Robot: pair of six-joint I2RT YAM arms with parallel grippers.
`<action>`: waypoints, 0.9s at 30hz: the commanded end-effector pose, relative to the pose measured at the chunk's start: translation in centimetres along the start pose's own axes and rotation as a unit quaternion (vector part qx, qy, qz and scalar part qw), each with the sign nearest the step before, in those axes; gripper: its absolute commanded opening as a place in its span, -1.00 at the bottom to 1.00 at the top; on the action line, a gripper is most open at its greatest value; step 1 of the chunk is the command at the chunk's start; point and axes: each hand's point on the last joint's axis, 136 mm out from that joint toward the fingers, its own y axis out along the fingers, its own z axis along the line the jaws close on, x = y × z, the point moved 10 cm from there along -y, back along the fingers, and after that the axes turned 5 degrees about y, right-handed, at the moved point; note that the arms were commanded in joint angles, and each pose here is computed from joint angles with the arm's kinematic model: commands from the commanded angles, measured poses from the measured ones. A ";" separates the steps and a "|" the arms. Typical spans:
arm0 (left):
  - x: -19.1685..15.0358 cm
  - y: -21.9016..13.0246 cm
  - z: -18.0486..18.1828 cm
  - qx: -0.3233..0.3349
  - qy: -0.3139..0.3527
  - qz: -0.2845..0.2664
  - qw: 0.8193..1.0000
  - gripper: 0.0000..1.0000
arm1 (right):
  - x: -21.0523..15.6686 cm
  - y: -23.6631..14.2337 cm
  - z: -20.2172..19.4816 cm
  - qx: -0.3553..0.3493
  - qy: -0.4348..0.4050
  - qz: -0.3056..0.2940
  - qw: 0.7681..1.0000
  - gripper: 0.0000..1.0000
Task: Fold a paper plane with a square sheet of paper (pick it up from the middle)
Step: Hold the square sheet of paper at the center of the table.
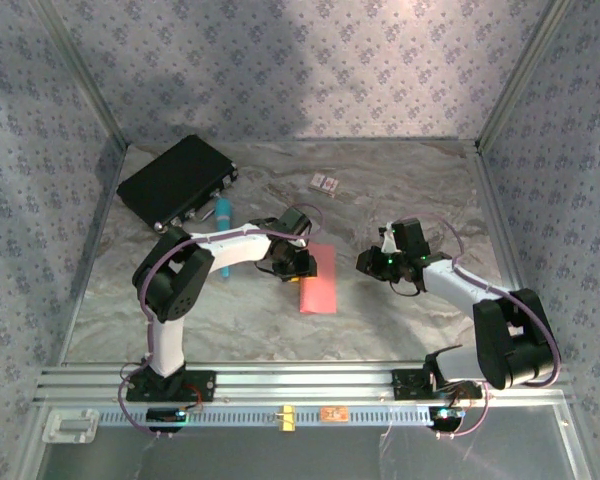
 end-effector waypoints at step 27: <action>-1.5 3.2 2.7 0.089 -0.011 0.039 0.995 -0.21 | -0.2 0.7 0.2 -0.004 0.001 0.009 1.000 -0.60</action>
